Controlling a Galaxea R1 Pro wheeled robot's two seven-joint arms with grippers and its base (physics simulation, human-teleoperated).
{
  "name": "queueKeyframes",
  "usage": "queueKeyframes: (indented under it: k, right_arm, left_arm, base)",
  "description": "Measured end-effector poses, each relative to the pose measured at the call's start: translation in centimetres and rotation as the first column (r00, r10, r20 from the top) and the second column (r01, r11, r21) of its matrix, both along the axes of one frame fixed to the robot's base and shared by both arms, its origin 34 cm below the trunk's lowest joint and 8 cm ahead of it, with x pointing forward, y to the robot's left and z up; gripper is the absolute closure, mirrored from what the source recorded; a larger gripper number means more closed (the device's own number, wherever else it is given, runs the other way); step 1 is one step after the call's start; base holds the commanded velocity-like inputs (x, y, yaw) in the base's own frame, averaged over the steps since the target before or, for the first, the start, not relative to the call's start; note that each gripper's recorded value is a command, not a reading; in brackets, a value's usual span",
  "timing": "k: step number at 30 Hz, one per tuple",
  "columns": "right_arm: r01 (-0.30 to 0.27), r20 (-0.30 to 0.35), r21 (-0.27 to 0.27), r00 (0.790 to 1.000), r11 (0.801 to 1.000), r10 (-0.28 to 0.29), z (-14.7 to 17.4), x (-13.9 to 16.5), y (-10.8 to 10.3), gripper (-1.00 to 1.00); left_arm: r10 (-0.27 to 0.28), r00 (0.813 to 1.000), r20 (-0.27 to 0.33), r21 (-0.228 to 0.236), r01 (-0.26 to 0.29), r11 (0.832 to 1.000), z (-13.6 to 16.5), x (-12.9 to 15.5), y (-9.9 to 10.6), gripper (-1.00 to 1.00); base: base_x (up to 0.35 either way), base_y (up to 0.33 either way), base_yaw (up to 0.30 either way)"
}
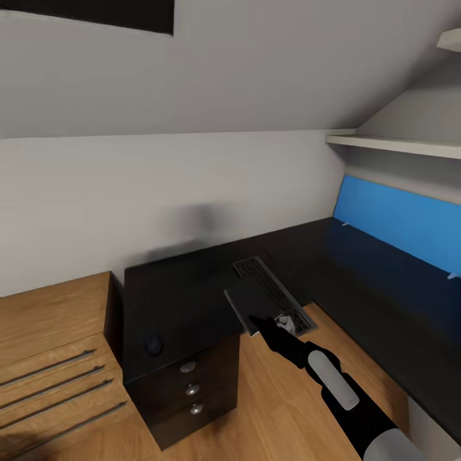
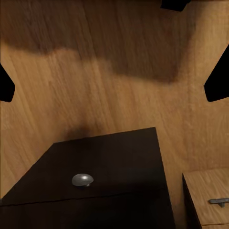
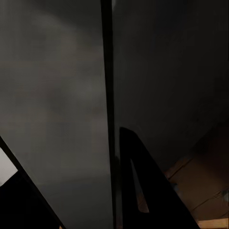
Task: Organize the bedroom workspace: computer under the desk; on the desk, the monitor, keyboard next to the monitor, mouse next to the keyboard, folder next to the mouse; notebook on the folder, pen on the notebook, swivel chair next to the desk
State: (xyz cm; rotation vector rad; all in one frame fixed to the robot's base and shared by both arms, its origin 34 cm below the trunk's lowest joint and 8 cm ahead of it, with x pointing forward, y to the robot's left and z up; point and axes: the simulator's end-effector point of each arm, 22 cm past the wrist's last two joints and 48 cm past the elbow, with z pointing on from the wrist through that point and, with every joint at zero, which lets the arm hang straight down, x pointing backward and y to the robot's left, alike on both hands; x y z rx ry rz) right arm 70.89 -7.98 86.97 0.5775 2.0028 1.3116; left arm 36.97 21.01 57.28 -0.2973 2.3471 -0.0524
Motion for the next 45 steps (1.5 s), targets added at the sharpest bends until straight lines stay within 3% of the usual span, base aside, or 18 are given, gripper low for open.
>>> queueKeyframes:
  k: [14, 36, 45]
  right_arm:
    - [0.002, -0.003, 0.001, 1.000, 1.000, -0.002, -0.1, 0.0, -0.1, 1.00]
    - [0.002, -0.036, -0.008, 0.999, 1.000, -0.002, -1.5, -0.4, -0.4, 1.00]
    - [-0.016, 0.002, 0.041, 1.000, 0.999, 0.016, -0.6, -0.5, 0.1, 1.00]
  left_arm:
    - [0.000, 1.000, 0.000, 0.000, 0.000, 1.000, 0.0, 0.0, 0.0, -1.00]
    - [0.000, 1.000, 0.000, 0.000, 0.000, 1.000, 0.0, 0.0, 0.0, -1.00]
    - [0.000, 1.000, 0.000, 0.000, 0.000, 1.000, 0.0, 0.0, 0.0, -1.00]
  base:
    - [0.000, 0.000, 0.220]
    - [0.000, 0.000, 0.011]
    - [0.000, 0.000, 0.000]
